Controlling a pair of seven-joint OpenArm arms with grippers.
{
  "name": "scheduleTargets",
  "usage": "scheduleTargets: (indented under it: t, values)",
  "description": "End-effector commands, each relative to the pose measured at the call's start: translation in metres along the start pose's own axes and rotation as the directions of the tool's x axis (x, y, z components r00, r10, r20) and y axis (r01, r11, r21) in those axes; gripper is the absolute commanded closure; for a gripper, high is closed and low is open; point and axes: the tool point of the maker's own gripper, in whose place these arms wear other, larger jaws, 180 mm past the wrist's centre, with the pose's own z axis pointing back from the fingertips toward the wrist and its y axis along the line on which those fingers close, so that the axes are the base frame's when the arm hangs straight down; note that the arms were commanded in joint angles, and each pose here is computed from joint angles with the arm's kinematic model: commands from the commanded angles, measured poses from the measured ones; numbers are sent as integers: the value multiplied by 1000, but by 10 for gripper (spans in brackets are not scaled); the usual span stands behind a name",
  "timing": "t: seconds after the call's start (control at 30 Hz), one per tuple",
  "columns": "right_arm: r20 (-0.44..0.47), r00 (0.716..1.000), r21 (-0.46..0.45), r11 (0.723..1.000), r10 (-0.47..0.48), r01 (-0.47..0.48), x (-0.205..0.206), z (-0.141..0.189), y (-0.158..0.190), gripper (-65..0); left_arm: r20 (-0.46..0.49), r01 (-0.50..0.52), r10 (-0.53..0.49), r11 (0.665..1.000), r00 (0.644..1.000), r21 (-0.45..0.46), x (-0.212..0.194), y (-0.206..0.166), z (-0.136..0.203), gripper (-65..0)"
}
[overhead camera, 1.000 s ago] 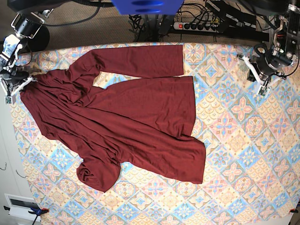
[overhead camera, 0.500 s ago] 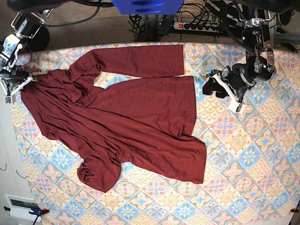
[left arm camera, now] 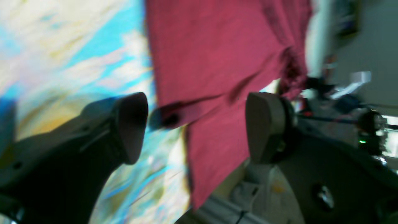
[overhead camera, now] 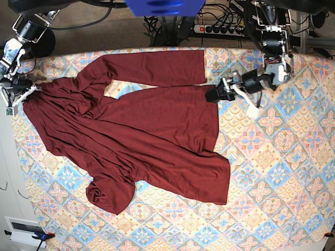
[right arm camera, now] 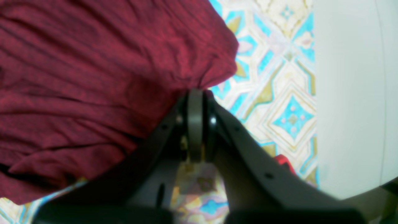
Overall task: Layout the t-shirt on the table in an organized manner, then fold the t-shirt properly
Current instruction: 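Release the sleeve and move the left gripper onto the shirt body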
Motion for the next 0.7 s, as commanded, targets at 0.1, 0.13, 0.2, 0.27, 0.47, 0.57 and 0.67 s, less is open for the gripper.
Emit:
scheduleTargets:
  t: [0.1,0.13,0.2,0.27,0.47,0.57,0.67]
  values:
    - [53,998,-29,1000,14,-12,21,8,-13,0,-21,30,-30,999,999,-32,-5,-15,-11,-480]
    - [53,998,-29,1000,14,-12,21,8,-13,0,-22,30,-30,999,999,-32,-6,-16,-14,-480]
    - [53,998,-29,1000,14,-12,21,8,-13,0,-28,33,-34,999,999,-20,-9,-16,-18,-480]
    - [53,998,-29,1000,14,-12,21,8,-13,0,-36,38,-38,999,999,-3,-13,-14,-22,-480]
    - [55,998,-30,999,13,-11,21,8,-14,0,-62,23,-16,994,998,110,-23,0,-33,-460]
    - [62,998,-33,999,19,-17,24,10,-14,0,-55,-30,39,987,998,156,-25,5,-36,-312]
    - [100,994,-46,998,44,-40,38,17,-13,0,-12,-71,74,982,997,175,-18,10,-34,-41]
